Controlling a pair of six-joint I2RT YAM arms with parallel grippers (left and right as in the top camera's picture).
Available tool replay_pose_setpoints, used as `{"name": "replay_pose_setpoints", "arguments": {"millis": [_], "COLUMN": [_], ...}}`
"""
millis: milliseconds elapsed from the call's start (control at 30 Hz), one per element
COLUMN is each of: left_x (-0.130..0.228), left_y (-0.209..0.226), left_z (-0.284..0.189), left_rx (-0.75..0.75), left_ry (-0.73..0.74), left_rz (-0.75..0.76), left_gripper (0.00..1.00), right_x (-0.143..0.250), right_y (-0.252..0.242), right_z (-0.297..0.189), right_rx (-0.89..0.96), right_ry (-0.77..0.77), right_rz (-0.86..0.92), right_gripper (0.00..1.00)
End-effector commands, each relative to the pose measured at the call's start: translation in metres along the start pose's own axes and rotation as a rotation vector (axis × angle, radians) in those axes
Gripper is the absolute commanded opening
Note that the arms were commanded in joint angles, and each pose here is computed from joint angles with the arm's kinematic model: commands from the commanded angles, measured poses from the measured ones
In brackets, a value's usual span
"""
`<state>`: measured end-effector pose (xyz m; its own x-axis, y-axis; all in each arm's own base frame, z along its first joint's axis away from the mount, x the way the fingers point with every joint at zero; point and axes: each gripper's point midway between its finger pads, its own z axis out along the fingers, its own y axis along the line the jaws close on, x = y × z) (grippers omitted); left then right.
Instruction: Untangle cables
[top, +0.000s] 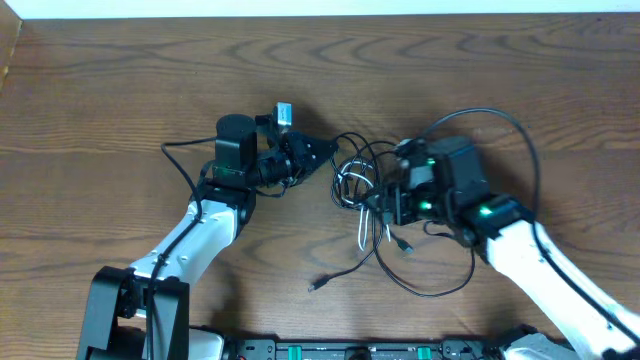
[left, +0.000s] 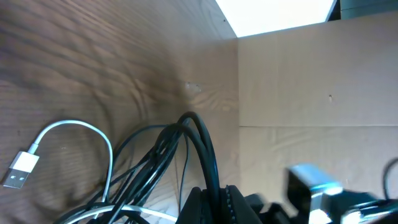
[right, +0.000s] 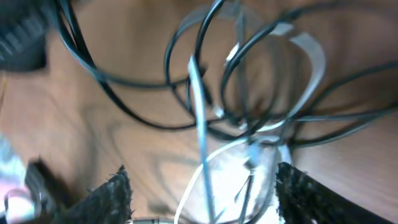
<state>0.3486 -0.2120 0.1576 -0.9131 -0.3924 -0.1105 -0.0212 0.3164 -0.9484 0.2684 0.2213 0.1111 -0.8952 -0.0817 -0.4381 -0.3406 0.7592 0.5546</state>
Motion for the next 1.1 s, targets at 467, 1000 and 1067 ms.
{"name": "replay_pose_setpoints", "arguments": {"millis": [467,1000,1067], "left_x": [-0.005,-0.005,-0.005], "left_y": [-0.005,-0.005,-0.005], "left_z": [-0.002,-0.002,-0.002], "left_rx": [0.009,0.008,0.008], "left_ry": [-0.015,-0.014,-0.015], "left_rz": [0.005,0.005,0.01], "left_gripper": [0.08,0.08,0.08], "right_x": [0.037,0.02,0.005], "right_y": [-0.012,0.012,0.025], "right_z": [0.029,0.047,0.035], "right_rx": [0.138,0.063,-0.004], "right_ry": [0.126,0.051,0.015], "right_rz": [0.108,0.175,0.107], "right_gripper": [0.69,0.01,0.01]}}
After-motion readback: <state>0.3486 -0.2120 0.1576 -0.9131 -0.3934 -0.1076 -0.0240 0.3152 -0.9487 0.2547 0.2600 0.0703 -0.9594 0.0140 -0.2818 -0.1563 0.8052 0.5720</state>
